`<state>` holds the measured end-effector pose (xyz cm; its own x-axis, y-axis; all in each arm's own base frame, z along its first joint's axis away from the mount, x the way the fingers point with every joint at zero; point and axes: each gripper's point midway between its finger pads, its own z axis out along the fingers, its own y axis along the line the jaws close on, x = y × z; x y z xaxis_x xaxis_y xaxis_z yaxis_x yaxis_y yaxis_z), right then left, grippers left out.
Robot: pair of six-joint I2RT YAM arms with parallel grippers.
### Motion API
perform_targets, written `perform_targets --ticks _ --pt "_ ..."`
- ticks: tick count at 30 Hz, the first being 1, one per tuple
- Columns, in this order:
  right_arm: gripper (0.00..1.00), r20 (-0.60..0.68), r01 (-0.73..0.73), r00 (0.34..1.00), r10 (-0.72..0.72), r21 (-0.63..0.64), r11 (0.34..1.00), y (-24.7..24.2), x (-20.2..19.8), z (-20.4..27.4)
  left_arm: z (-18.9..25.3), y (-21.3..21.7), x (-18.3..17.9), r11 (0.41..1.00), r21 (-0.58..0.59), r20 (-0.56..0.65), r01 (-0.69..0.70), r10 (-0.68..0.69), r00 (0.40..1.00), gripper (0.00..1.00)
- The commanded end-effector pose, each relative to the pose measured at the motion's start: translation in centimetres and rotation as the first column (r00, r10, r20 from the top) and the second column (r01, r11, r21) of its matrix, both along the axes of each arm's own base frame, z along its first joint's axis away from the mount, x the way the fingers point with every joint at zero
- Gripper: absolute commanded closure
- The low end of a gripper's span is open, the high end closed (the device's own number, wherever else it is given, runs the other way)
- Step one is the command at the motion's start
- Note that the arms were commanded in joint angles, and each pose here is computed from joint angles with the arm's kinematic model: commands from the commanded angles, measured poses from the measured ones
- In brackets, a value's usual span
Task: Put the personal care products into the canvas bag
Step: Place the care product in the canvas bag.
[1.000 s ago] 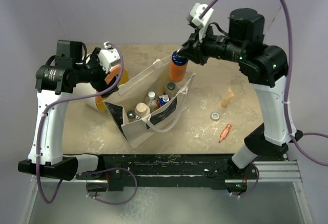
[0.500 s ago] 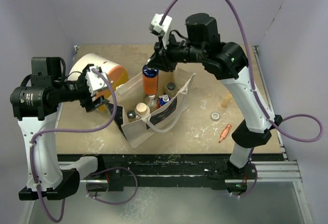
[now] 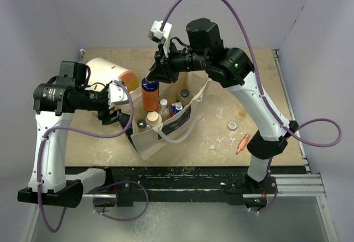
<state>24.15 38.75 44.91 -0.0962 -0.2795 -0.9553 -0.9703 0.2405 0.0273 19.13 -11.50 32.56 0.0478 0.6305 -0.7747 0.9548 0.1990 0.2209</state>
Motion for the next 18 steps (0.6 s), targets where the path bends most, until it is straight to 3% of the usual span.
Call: perform_targets --ticks 1,5,13,18 --pt "1.0 0.077 -0.063 0.996 0.052 0.146 0.987 1.0 -0.9 4.4 -0.4 -1.1 -0.8 0.998 -0.018 -0.018 0.058 -0.058 0.998 0.34" --pt "1.0 0.059 -0.074 0.996 0.065 0.156 0.985 1.2 -1.2 4.4 -1.6 -1.2 -1.0 0.998 -0.002 -0.056 0.07 -0.07 0.996 0.44" --pt "1.0 0.016 -0.079 0.997 0.078 0.168 0.983 2.0 -1.4 3.6 -4.0 -0.7 -1.5 0.997 0.051 -0.116 0.064 -0.058 0.992 0.51" --pt "1.0 -0.021 -0.081 0.996 0.087 0.186 0.979 2.8 -1.7 3.2 -3.7 -0.7 -2.0 0.997 0.041 -0.114 0.058 -0.053 0.992 0.71"
